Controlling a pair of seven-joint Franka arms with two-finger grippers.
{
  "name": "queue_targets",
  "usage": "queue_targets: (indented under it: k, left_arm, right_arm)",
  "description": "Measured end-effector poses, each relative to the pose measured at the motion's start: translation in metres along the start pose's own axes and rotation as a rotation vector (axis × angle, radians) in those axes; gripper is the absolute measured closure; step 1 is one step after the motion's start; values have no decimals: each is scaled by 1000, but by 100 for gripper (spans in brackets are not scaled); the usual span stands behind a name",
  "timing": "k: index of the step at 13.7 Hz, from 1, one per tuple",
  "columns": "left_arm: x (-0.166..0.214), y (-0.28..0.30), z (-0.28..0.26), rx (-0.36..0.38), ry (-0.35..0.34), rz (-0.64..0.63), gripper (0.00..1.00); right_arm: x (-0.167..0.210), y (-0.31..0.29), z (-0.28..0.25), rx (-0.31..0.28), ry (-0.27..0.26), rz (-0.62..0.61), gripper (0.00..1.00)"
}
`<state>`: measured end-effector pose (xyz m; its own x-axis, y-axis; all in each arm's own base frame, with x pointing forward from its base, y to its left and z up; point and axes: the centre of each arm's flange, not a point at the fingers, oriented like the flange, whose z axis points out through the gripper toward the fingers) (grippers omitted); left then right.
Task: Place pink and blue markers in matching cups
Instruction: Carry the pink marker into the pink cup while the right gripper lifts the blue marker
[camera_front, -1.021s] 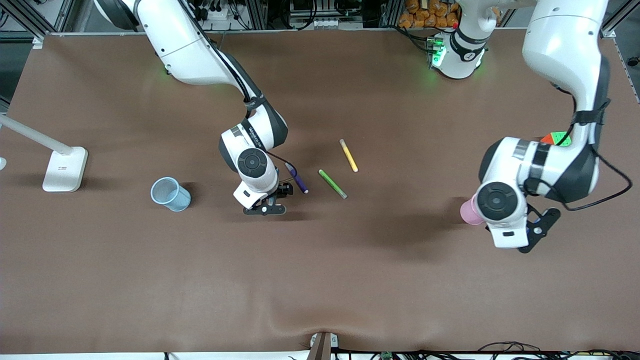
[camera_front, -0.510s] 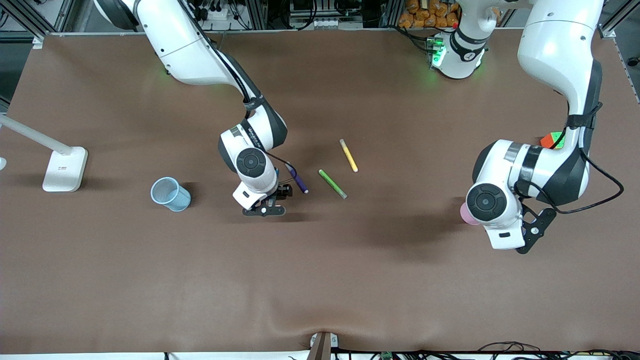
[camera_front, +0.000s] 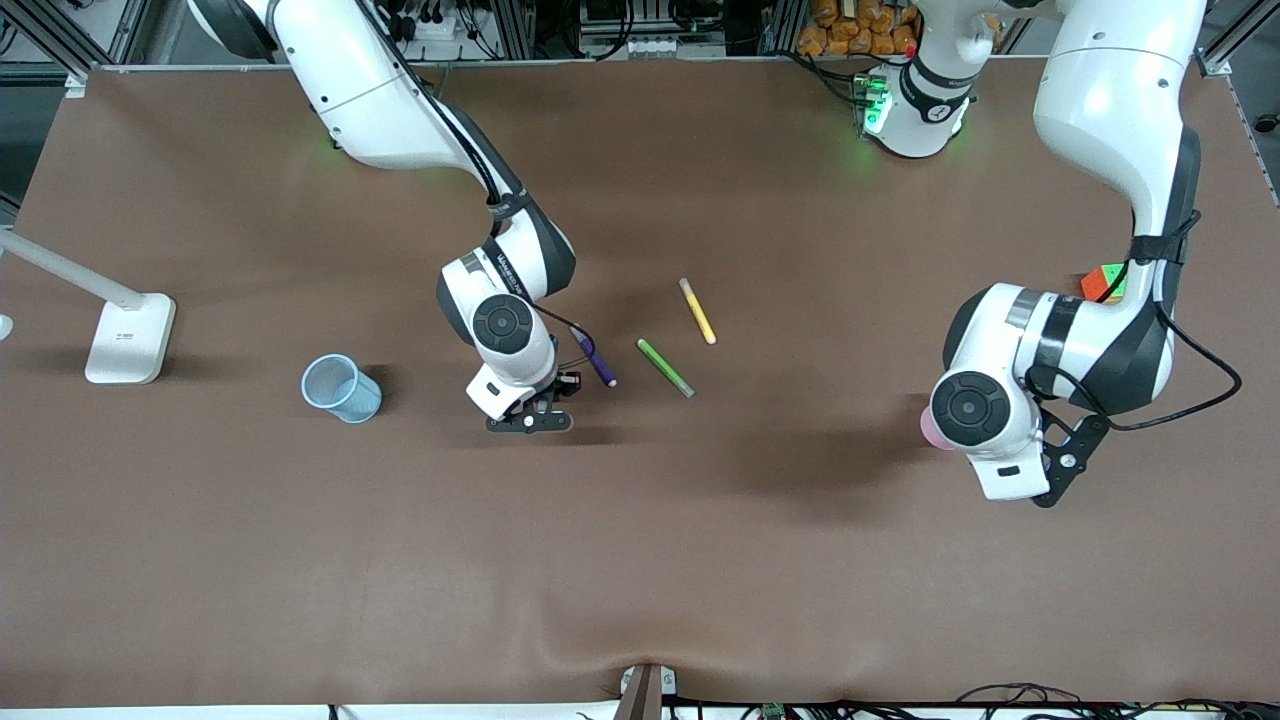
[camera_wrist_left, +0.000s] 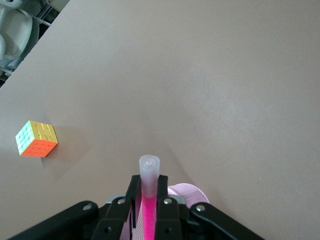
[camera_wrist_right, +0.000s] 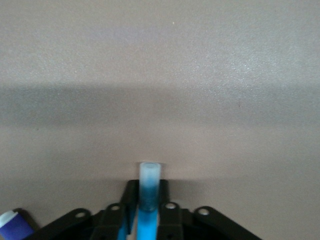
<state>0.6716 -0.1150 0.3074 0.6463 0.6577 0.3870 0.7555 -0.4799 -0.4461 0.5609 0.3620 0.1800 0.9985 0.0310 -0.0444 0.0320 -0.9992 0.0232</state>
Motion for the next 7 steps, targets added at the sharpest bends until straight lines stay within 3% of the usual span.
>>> queue_targets:
  k: [7]
  left_arm:
    - [-6, 6, 12, 16, -5, -40, 84]
  right_arm:
    - [22, 28, -20, 6, 31, -68, 83]
